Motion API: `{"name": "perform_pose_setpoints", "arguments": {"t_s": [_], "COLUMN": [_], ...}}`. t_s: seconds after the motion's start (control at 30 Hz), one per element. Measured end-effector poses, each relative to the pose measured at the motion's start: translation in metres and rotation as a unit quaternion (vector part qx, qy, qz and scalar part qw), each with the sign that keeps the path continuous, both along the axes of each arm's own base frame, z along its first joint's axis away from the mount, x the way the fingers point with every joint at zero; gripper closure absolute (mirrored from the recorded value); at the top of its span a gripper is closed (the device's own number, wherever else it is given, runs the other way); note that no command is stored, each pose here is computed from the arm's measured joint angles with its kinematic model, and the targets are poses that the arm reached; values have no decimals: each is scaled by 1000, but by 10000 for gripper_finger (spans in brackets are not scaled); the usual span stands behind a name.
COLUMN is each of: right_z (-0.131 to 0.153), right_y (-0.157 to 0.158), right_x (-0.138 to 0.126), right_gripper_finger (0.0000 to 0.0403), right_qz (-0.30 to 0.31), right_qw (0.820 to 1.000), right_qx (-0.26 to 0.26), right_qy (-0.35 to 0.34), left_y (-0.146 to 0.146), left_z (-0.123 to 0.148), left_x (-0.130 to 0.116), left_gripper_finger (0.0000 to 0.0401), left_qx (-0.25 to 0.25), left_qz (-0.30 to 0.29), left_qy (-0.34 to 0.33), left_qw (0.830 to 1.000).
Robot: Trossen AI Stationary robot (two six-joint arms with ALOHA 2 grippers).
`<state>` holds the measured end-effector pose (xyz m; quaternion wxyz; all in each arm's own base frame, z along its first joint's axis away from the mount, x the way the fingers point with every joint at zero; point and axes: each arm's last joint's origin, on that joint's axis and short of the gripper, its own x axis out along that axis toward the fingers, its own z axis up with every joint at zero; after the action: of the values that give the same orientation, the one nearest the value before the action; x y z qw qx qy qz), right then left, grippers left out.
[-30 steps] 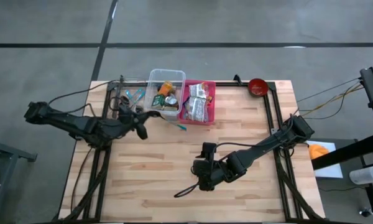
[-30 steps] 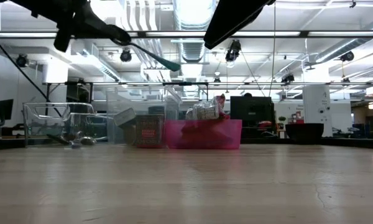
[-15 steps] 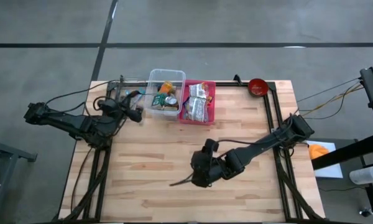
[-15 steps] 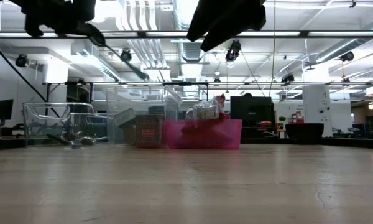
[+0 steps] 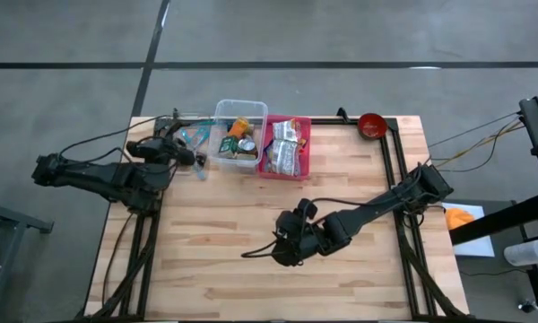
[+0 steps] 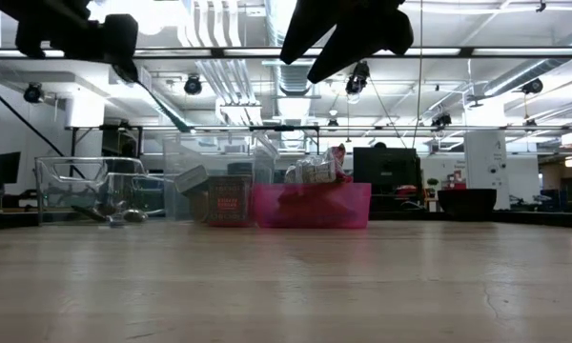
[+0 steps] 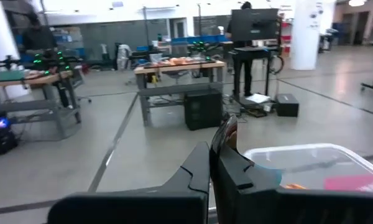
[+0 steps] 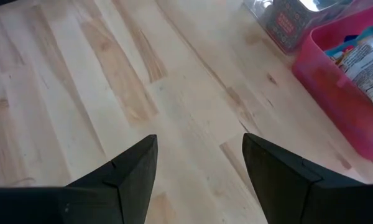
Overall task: Pick & Place Food Item
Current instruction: Put the blue spoon into the left transparent bin
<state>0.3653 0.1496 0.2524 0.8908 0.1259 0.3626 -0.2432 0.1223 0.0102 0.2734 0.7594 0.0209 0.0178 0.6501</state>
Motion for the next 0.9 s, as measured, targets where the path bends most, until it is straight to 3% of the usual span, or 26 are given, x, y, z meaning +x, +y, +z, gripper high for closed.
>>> {"name": "perform_pose_setpoints", "arguments": {"t_s": [0.4, 0.73, 0.9], "right_z": [0, 0, 0], "right_y": [-1, -1, -1], "right_x": [0, 0, 0], "right_gripper_finger": [168, 168, 168], "right_qz": [-1, -1, -1], "right_qw": [1000, 1000, 1000], "right_qx": [2, 1, 1], "right_qy": [0, 1, 1], "left_y": [16, 19, 19], "left_z": [-12, -68, -90], "left_x": [-29, -34, -36], "left_gripper_finger": [401, 401, 401], "left_qx": [-1, -9, -9], "left_qz": [65, 73, 75], "left_qy": [-11, -3, -30], "left_qw": [998, 997, 997]}}
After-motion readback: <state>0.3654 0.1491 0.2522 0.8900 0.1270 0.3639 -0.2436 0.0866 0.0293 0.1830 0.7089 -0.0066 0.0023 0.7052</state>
